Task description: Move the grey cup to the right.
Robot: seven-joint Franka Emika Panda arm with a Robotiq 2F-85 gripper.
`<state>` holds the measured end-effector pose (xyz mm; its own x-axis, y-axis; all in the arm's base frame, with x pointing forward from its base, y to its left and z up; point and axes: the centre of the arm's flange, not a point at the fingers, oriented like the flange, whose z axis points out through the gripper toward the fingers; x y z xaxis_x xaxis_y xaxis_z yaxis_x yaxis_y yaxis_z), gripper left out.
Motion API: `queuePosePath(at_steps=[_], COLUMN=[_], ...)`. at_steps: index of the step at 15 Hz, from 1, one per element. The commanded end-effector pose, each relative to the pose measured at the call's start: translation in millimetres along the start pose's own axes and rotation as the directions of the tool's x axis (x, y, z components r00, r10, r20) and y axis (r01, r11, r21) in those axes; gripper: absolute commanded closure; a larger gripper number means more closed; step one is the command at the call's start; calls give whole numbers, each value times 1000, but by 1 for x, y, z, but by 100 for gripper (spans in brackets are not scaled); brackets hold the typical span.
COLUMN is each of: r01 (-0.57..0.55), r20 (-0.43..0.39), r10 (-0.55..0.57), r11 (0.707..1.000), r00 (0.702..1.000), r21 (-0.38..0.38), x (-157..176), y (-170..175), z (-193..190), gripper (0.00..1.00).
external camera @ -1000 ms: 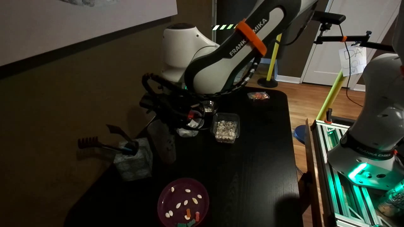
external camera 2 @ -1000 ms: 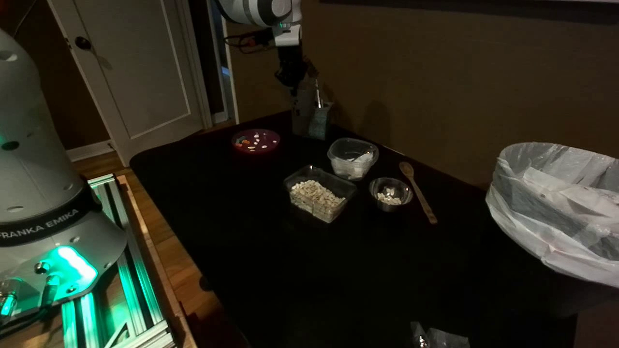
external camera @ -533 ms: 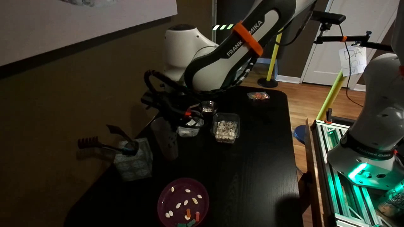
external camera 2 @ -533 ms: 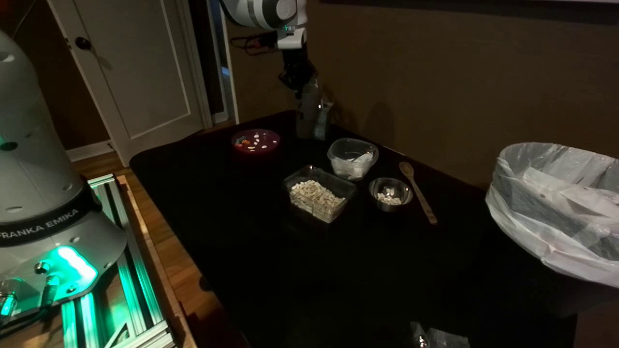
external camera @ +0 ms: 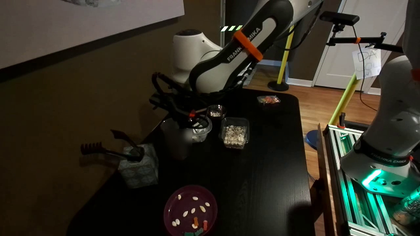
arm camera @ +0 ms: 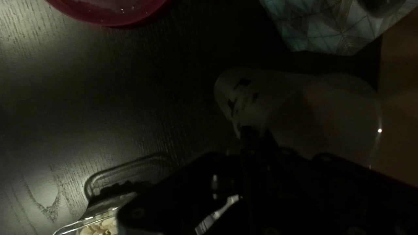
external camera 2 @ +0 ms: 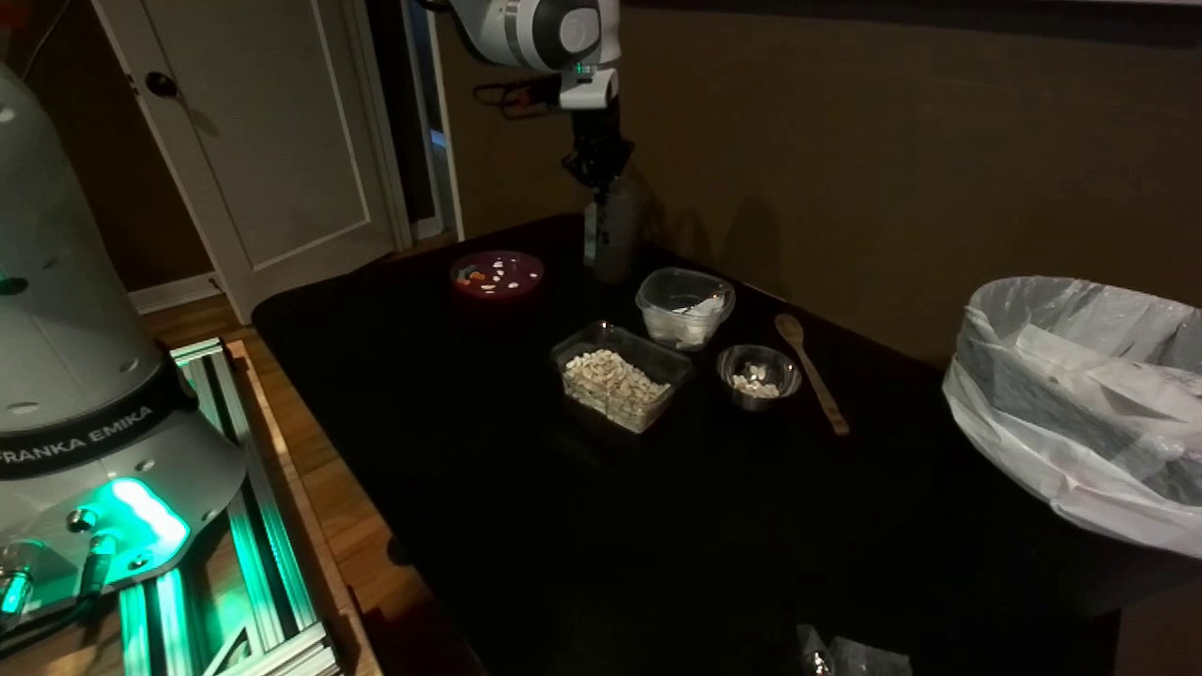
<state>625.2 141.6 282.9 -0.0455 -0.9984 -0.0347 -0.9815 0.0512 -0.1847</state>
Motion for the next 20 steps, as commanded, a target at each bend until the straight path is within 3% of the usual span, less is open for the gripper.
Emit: queuePosePath(at_steps=[1,6,12,13,14,20], r01=[-99,-157,-208,-208,-182,-188], r20=[-16,-48,-108,-94,-90,-123], r10=[100,166,227,219,195,206], r11=[993,977,965,971,974,972], r00=[995,985,968,971,977,971], r21=[68,147,160,116,138,141], x=[1,-6,1,0,9,15], y=[-28,-68,-115,-114,-91,-105], z=[7,17,38,37,36,44], gripper=[99,99,99,99,94,99])
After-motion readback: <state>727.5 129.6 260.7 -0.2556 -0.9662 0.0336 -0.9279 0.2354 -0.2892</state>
